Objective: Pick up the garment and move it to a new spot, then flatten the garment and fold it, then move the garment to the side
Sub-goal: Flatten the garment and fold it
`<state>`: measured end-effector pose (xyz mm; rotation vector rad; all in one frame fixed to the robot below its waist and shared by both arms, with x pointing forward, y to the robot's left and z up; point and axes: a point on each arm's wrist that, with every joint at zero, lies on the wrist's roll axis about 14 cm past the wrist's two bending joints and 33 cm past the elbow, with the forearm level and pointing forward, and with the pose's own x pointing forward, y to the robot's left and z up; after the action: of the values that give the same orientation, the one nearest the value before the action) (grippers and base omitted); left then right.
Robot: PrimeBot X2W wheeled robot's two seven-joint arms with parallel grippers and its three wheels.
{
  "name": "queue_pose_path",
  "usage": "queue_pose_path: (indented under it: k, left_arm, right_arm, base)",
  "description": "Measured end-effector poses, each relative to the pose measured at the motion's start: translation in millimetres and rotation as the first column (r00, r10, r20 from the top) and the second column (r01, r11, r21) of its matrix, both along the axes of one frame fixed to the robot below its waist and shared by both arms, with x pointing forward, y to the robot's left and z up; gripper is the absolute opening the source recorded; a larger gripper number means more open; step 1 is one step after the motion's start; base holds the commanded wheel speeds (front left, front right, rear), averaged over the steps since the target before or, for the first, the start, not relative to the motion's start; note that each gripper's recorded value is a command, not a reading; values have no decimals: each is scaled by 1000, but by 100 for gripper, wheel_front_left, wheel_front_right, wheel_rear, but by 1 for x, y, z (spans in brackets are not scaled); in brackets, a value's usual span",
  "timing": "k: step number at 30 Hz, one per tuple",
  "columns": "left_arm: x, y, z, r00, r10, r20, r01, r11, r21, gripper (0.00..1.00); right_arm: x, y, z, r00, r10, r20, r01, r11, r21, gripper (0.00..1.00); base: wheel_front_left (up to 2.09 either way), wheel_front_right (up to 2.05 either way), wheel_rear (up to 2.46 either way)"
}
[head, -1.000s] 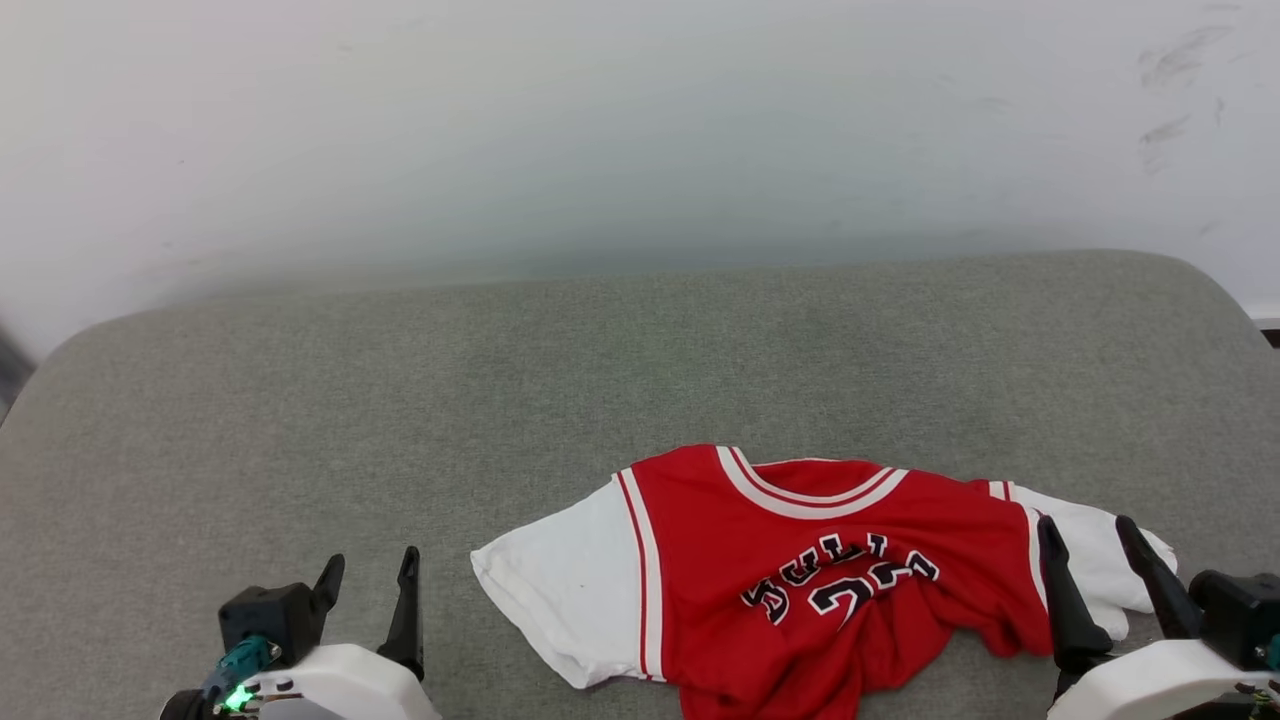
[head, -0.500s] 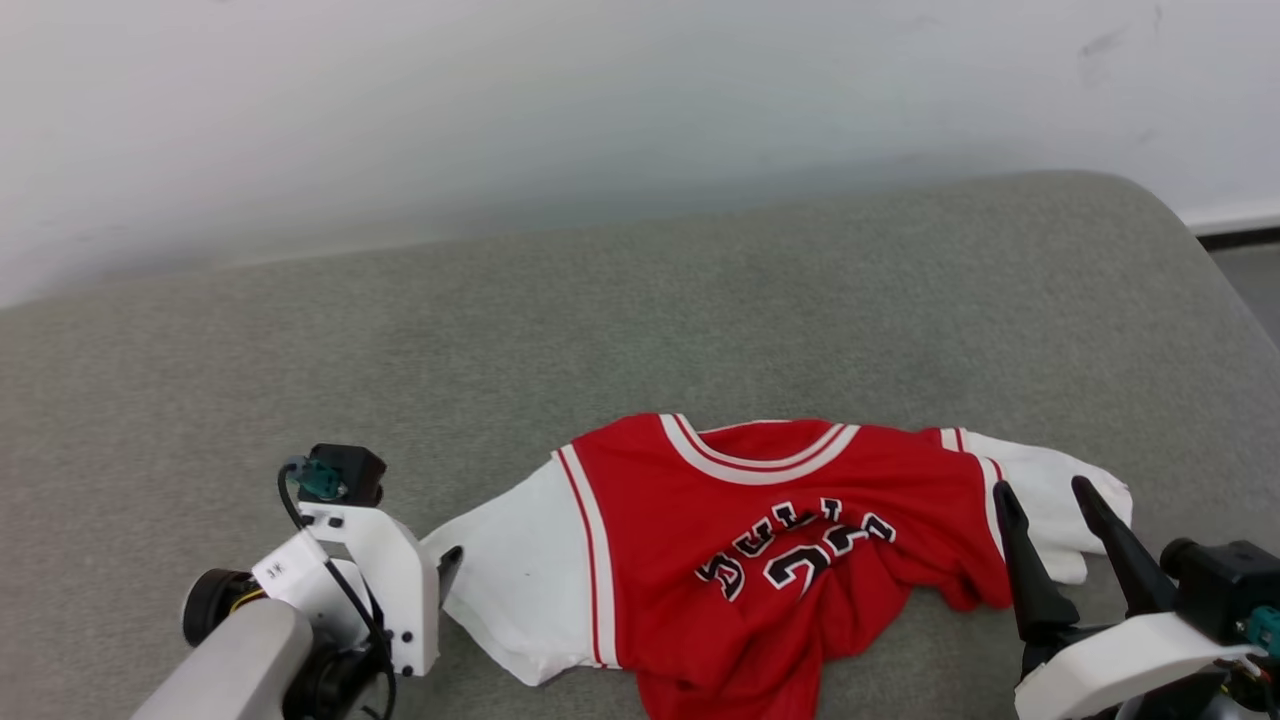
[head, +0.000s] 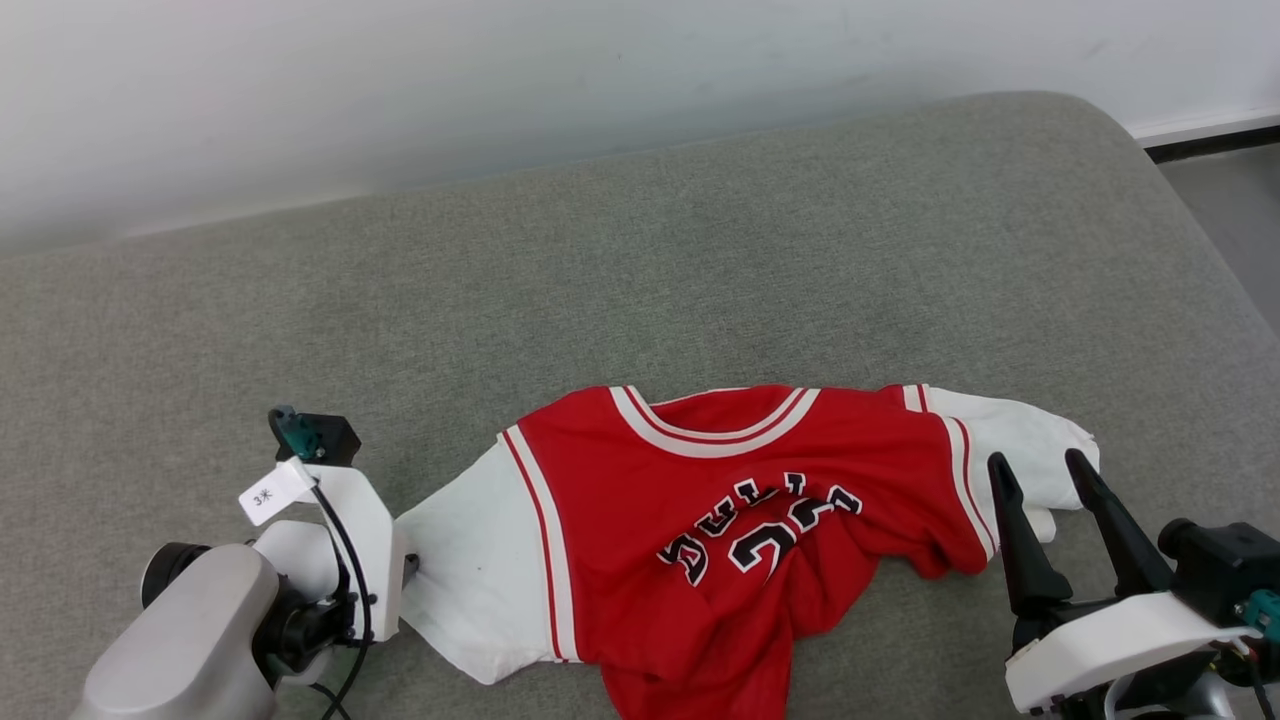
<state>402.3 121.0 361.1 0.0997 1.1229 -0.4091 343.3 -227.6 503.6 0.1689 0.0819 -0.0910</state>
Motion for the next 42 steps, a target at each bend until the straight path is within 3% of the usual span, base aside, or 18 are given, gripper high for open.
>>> queue_pose_path:
  k: [1, 6, 11, 20, 27, 31, 34, 38, 42]
  left_arm:
    - [0, -1, 0, 1000, -3, -1, 3, 1000, 0, 0]
    - [1, -7, 4, 998, 1, 69, 1, 1000, -23, 0]
    - [12, 4, 22, 971, 94, 222, -83, 995, -59, 0]
    - [16, 54, 68, 851, 284, 442, -257, 959, -120, 0]
    - [9, 75, 102, 771, 330, 544, -297, 943, -151, 0]
    - [13, 67, 116, 750, 320, 578, -269, 947, -175, 0]
    - [20, 63, 123, 737, 316, 597, -258, 949, -184, 0]
    - [28, 59, 124, 732, 312, 606, -246, 950, -192, 0]
    - [38, 61, 123, 722, 312, 617, -247, 950, -192, 0]
  right_arm:
    - [1, 0, 0, 1000, 1, 2, -1, 1000, 0, 100]
    - [4, 2, 3, 1000, 10, 12, -10, 1000, -8, 100]
    - [6, 5, 6, 1000, 23, 16, -22, 1000, -12, 100]
    - [8, -8, -1, 1000, -10, -15, 10, 999, 42, 100]
    - [22, -32, -32, 983, -31, -178, 56, 989, 139, 100]
    - [48, -43, -61, 920, 31, -391, 36, 986, 162, 100]
    - [71, -36, -66, 873, 94, -478, -17, 986, 164, 100]
    - [88, -30, -85, 773, 147, -617, -51, 984, 171, 100]
    - [112, -21, -92, 716, 172, -676, -92, 984, 152, 100]
  base:
    - [0, 0, 0]
    - [0, 0, 0]
    - [0, 0, 0]
    - [0, 0, 0]
    - [0, 0, 0]
    - [0, 0, 0]
    - [0, 0, 0]
    - [0, 0, 0]
    - [0, 0, 0]
